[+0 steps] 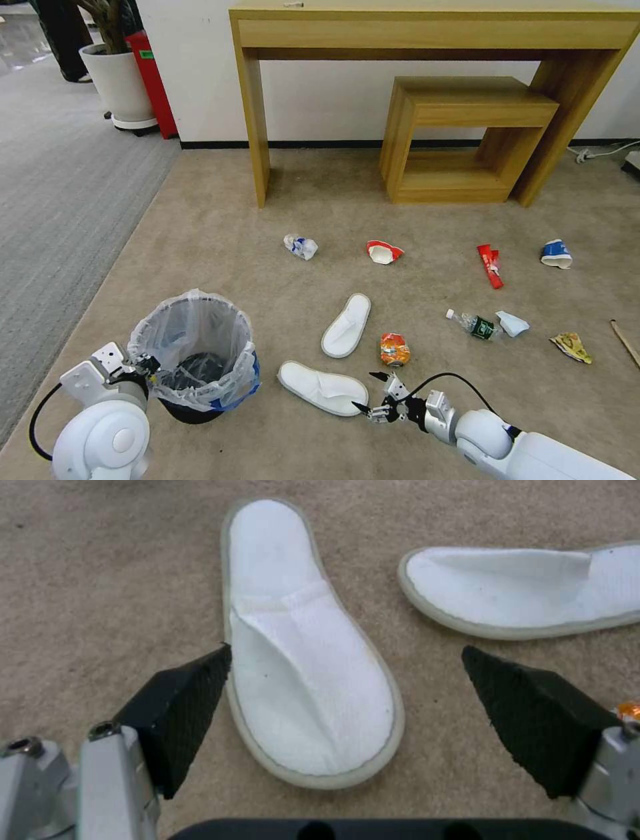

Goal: Pick up the trash bin and place the garbage on the floor into it.

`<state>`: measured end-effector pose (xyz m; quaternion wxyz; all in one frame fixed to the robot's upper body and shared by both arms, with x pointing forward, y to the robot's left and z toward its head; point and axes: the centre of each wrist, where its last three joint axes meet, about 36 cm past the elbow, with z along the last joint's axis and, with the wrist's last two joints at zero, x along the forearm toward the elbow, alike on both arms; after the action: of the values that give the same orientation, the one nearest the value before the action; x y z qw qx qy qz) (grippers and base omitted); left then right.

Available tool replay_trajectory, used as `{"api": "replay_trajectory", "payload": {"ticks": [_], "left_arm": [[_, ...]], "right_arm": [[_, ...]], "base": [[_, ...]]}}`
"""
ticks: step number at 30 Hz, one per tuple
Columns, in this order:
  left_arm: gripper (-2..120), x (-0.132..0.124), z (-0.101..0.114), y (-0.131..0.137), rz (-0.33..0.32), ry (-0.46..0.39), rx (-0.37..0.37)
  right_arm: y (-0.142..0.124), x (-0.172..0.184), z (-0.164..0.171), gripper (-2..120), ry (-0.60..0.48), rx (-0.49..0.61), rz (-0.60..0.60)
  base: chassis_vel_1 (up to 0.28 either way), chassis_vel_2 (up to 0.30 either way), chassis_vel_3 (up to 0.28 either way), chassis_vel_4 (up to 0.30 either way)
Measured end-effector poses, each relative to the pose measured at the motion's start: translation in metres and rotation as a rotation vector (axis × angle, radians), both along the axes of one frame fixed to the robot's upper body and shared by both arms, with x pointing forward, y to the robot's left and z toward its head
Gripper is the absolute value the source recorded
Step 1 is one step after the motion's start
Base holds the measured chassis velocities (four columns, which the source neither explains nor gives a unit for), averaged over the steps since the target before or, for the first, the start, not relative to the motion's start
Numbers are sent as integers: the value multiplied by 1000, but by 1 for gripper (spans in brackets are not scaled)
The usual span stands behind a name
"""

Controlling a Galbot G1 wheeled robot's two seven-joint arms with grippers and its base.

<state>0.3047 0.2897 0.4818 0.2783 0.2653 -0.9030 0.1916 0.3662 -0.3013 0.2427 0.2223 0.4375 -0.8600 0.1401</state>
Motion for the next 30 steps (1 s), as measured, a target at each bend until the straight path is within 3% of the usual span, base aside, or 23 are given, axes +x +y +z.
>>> {"api": "replay_trajectory", "payload": {"ticks": [30], "left_arm": [[1, 1, -6, -1, 7, 9, 2]], "right_arm": [[6, 14, 1, 88, -7, 35, 17]], "base": [[0, 0, 0, 0]]}}
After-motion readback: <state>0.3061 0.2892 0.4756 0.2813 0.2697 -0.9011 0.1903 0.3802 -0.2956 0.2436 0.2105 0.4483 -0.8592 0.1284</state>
